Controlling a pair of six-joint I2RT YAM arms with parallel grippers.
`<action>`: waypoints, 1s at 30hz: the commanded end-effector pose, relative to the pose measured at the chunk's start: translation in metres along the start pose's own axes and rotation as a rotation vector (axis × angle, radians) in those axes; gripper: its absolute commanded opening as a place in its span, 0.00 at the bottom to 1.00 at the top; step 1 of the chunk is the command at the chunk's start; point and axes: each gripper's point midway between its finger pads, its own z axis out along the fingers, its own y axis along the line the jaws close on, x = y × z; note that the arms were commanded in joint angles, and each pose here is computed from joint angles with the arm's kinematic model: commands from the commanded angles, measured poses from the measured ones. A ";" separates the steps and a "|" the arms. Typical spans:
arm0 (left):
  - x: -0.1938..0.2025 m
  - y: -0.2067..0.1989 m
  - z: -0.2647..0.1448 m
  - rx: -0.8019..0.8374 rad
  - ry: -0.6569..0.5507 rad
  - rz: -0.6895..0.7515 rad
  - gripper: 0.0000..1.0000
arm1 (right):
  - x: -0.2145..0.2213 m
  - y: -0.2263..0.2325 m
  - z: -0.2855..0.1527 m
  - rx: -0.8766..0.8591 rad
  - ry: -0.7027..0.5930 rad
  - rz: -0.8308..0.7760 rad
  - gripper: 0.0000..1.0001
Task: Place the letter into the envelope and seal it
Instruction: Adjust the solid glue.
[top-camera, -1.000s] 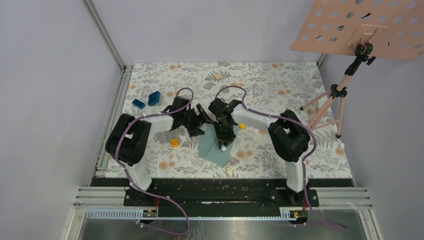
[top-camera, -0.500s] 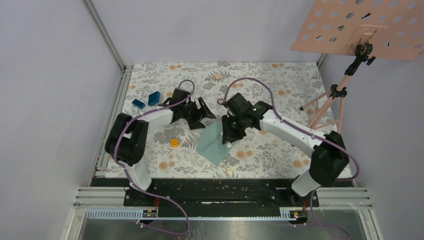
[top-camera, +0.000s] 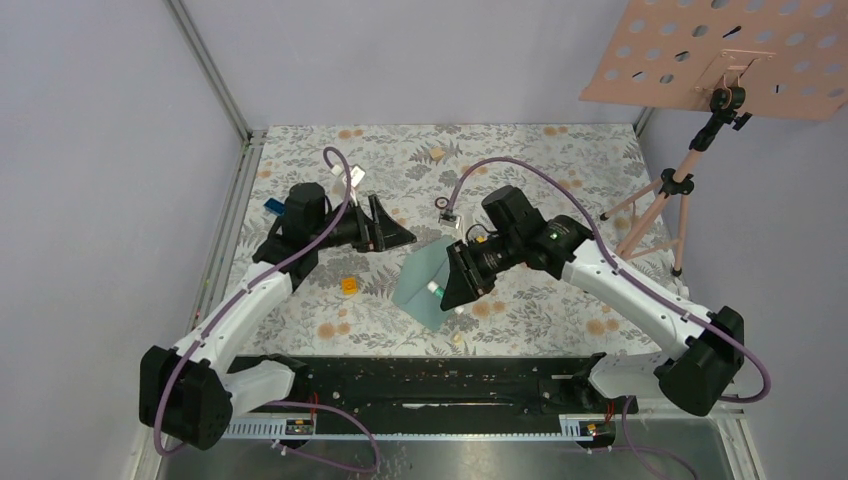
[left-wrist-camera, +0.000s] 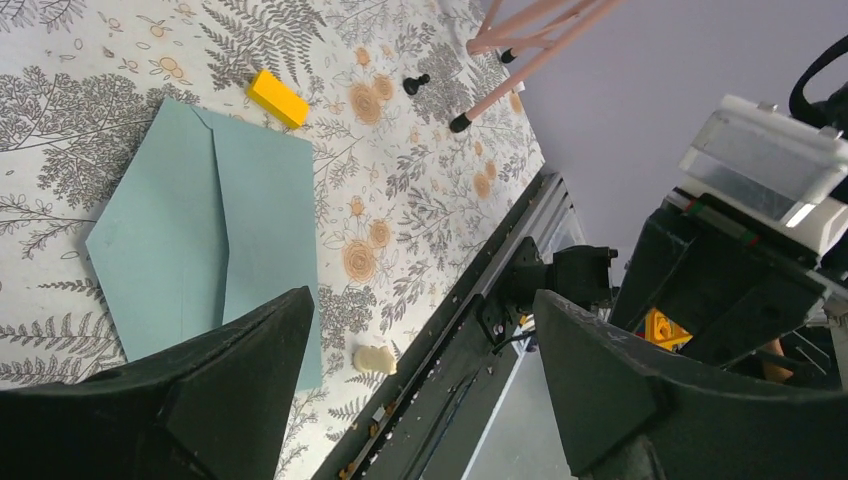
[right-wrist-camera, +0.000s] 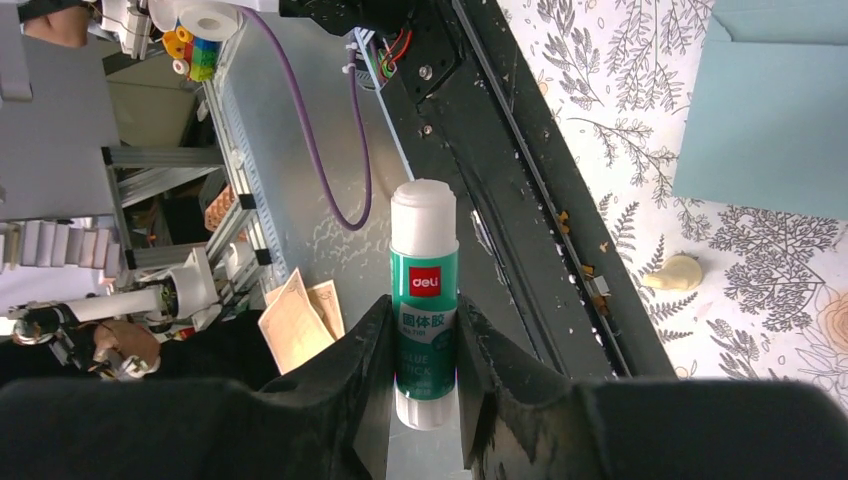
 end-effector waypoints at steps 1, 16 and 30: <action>-0.006 -0.019 -0.009 0.043 0.017 0.058 0.84 | -0.013 0.026 -0.022 -0.043 -0.072 -0.133 0.00; 0.008 -0.020 -0.010 -0.011 0.018 -0.455 0.89 | -0.043 -0.048 -0.032 0.390 -0.247 -0.100 0.00; 0.028 -0.038 0.007 0.069 0.121 -0.406 0.88 | -0.036 -0.047 -0.013 0.318 -0.180 -0.077 0.00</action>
